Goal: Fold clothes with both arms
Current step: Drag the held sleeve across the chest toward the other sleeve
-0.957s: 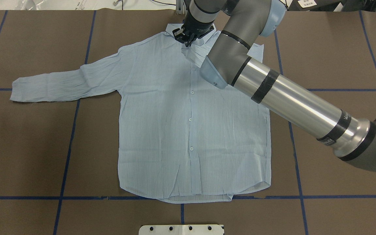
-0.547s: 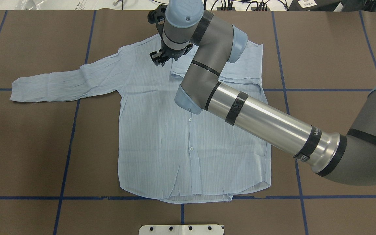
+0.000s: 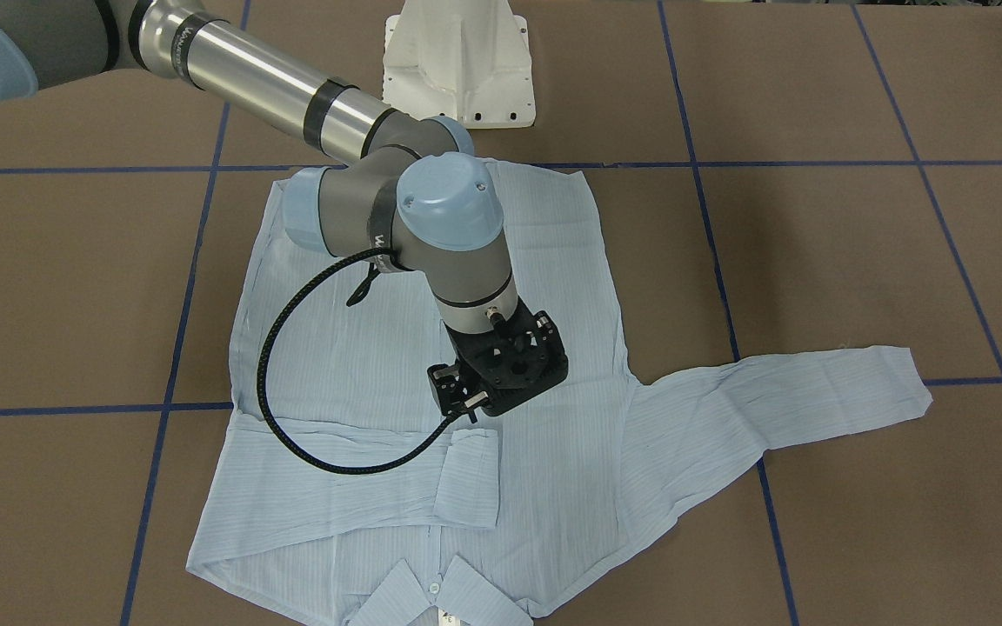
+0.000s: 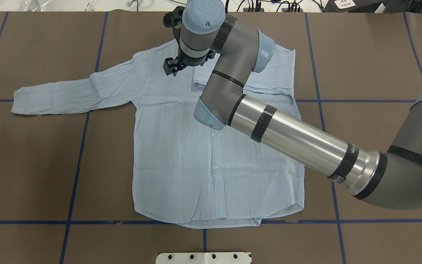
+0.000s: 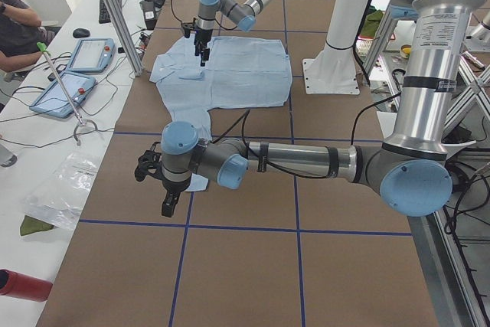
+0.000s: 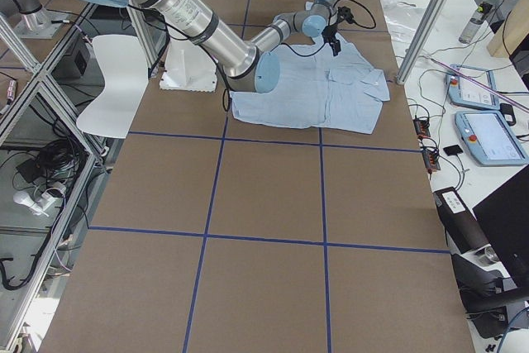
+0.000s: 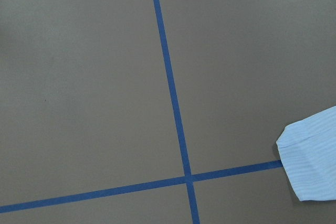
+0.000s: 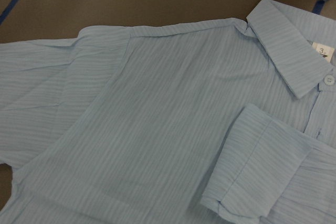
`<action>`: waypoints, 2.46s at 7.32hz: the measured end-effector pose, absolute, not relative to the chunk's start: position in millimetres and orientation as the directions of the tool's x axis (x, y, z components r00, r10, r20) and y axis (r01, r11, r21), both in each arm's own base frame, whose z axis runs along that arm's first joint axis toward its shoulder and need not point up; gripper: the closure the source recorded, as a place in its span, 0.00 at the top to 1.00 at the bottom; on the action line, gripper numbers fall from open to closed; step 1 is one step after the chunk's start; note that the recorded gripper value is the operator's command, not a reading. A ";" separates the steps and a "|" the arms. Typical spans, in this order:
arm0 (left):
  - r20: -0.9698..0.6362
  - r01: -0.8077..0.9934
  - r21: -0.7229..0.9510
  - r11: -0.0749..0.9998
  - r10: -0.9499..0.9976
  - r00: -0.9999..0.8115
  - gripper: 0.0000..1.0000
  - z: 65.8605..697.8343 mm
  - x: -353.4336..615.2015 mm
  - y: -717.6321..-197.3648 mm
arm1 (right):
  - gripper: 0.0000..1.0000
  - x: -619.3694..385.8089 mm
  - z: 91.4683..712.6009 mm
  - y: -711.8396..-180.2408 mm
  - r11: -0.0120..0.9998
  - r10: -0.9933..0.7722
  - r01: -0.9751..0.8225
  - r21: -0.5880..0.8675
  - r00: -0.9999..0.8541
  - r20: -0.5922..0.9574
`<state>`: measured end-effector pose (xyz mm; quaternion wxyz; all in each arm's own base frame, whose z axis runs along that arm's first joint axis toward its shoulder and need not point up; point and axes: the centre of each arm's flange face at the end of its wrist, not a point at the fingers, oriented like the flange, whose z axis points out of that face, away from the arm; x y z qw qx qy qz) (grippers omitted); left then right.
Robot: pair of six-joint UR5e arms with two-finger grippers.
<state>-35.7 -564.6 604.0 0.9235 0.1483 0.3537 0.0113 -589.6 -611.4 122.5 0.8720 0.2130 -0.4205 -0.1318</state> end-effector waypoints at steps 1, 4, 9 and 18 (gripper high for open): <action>-0.655 0.105 0.283 0.953 0.112 0.747 1.00 608.0 -35.4 -565.1 | 1.00 -593.7 132.0 -612.6 0.878 -0.390 0.033 0.478 0.628 0.674; -0.657 0.116 0.289 0.950 0.109 0.746 1.00 615.5 -35.2 -565.0 | 0.98 -633.5 182.3 -611.2 0.905 -0.185 -0.168 0.392 0.673 0.716; -0.655 0.111 0.288 0.951 0.111 0.747 1.00 620.2 -35.5 -562.6 | 0.97 -651.6 211.7 -620.5 0.919 -0.053 -0.246 0.309 0.698 0.714; -0.655 0.112 0.284 0.952 0.108 0.748 1.00 622.7 -35.6 -562.2 | 0.96 -673.2 197.9 -624.8 0.914 -0.078 -0.247 0.323 0.671 0.737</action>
